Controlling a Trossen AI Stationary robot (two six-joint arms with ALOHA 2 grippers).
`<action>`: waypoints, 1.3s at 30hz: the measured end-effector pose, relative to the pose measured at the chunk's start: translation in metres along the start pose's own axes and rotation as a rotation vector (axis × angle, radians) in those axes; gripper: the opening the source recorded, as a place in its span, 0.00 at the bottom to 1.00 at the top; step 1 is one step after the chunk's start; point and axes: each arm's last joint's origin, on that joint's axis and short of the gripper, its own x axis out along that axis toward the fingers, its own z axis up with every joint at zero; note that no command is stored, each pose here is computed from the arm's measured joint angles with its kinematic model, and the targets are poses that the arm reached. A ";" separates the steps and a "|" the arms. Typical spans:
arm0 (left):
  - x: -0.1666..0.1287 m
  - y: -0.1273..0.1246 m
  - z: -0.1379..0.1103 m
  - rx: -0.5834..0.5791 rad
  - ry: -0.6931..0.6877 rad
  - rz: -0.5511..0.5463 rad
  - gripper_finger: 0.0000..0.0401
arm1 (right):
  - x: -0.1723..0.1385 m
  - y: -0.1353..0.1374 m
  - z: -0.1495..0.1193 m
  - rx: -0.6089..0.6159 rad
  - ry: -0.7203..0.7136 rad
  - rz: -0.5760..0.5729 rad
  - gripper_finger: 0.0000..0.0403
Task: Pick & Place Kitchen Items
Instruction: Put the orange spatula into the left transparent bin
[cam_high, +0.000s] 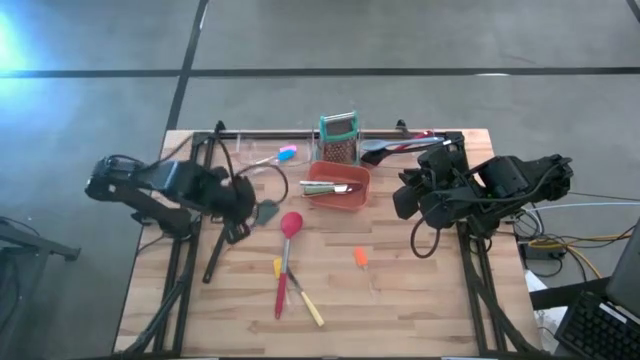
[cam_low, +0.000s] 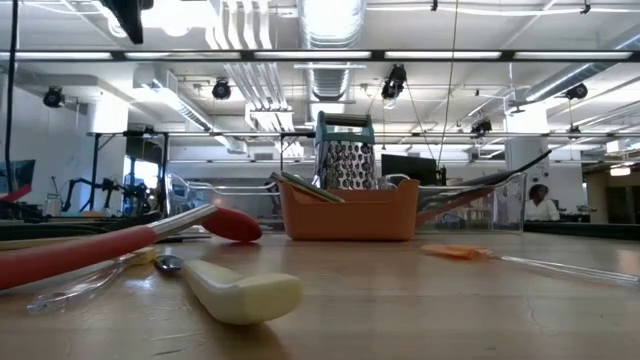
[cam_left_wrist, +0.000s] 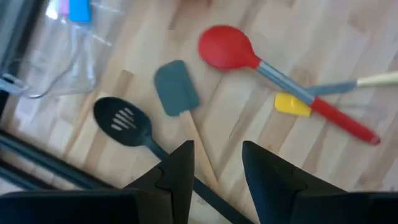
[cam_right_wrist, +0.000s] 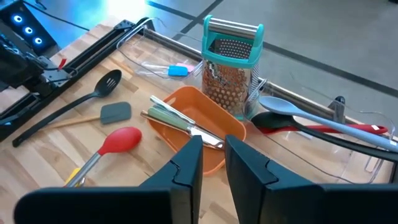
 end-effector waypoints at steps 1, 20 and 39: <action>0.006 -0.005 -0.003 0.027 0.002 -0.004 0.35 | 0.000 0.000 0.000 0.000 0.000 0.000 0.15; 0.077 -0.050 -0.009 0.291 -0.087 -0.125 0.35 | 0.046 0.060 -0.101 -0.088 0.300 -0.016 0.14; 0.068 -0.049 0.003 0.317 -0.185 -0.170 0.35 | 0.166 0.071 -0.157 -0.119 0.688 0.022 0.44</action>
